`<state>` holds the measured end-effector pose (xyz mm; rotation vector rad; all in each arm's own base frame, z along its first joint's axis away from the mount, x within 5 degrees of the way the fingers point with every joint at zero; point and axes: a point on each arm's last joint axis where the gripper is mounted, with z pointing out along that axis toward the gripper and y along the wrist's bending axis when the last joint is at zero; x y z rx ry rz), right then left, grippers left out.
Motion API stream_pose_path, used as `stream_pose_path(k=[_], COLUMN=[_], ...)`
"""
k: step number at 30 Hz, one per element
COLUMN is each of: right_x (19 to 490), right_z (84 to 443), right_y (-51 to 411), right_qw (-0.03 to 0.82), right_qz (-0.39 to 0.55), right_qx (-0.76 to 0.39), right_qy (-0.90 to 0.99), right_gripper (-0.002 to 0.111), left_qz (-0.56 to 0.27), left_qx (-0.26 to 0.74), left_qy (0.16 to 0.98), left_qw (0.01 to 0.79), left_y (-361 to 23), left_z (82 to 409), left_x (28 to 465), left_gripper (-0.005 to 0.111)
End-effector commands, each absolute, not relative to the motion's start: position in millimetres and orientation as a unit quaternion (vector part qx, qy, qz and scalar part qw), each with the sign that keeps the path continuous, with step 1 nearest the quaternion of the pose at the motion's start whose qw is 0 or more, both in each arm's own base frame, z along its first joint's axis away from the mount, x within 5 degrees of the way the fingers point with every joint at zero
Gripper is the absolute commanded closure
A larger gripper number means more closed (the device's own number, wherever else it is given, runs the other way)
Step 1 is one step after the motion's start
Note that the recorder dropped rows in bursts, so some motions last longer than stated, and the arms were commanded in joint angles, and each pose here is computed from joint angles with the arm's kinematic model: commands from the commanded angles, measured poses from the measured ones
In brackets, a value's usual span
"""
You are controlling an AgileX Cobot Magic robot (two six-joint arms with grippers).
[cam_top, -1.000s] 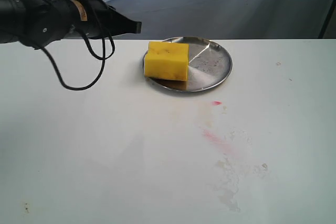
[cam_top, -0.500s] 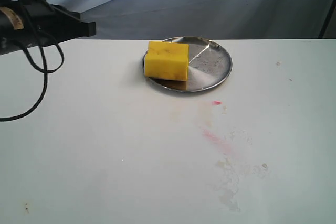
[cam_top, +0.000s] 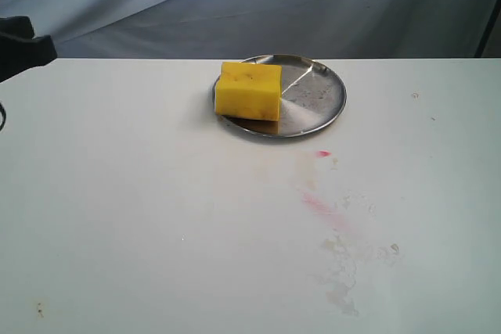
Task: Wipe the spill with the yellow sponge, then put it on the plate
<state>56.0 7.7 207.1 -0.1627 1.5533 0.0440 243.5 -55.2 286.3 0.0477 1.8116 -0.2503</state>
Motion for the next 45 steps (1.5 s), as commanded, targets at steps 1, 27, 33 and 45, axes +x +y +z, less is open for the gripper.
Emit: stream_pose_path(k=[1,27,33,45], right_x=[56,56,56,56], right_z=[206,206,206,206], right_y=[7,7,7,7], right_qw=[0.711,0.711,0.711,0.711], right_qz=[0.015,0.014,0.014,0.014], right_qx=[-0.072,-0.072,-0.072,-0.072], right_qy=[0.7,0.7,0.7,0.7], right_gripper=[0.108,0.108,0.108,0.108], left_qz=[-0.091,-0.052,-0.022,-0.081], left_qx=[0.017,0.035,-0.027,-0.132], left_qy=[0.765,0.737,0.734,0.693], left_qw=[0.638,0.673,0.678,0.704], left_y=[-47,-25,1,2], left_z=[287,301,297,264], left_x=[226,157,118,67], left_gripper=[0.107,0.107,0.107,0.107])
